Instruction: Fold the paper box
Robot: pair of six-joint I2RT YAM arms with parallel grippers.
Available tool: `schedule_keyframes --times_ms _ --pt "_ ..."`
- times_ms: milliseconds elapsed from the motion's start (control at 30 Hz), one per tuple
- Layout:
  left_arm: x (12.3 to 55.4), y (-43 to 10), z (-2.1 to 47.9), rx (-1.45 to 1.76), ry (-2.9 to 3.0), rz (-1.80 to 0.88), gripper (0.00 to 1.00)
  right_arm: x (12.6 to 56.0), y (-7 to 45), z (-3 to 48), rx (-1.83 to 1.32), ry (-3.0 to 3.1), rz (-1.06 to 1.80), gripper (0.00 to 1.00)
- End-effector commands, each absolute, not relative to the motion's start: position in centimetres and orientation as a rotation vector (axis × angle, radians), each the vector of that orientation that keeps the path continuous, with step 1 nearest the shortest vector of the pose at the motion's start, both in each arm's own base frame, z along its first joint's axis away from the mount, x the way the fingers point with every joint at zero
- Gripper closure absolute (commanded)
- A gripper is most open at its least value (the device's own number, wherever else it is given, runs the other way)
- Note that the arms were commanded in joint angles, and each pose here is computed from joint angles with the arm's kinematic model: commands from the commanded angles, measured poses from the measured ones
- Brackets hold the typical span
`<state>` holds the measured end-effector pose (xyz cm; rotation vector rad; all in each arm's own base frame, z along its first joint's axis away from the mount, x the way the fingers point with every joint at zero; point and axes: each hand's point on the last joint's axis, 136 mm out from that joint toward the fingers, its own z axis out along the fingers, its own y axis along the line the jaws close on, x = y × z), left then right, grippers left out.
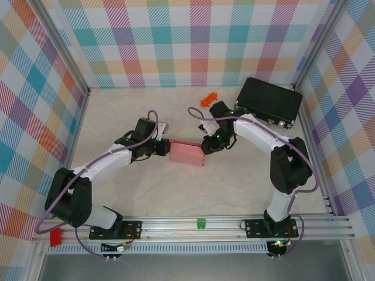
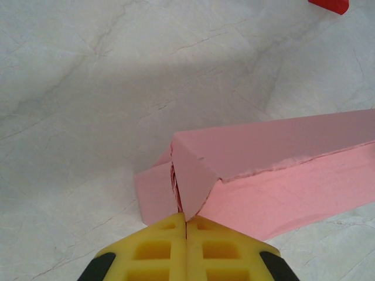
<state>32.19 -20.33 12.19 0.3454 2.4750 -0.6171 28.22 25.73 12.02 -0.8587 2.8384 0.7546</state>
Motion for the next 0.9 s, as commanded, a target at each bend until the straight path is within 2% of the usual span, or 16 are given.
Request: schedule_keyframes --times_ms 0,200,533,867 --pt "30.3 -19.5 10.0 0.341 2.574 -0.579 1.0 27.9 26.0 13.7 -0.881 2.763 0.773 0.74" --pt "30.4 -19.6 10.2 0.351 2.568 -0.582 1.0 28.3 25.7 14.3 -0.874 2.716 0.737 0.68" --pt "30.4 -19.7 10.3 0.361 2.566 -0.583 1.0 29.2 25.9 16.6 -0.83 2.595 0.748 0.67" --pt "30.4 -19.6 10.4 0.361 2.566 -0.576 1.0 32.6 25.7 17.6 -0.63 2.592 0.694 0.64"
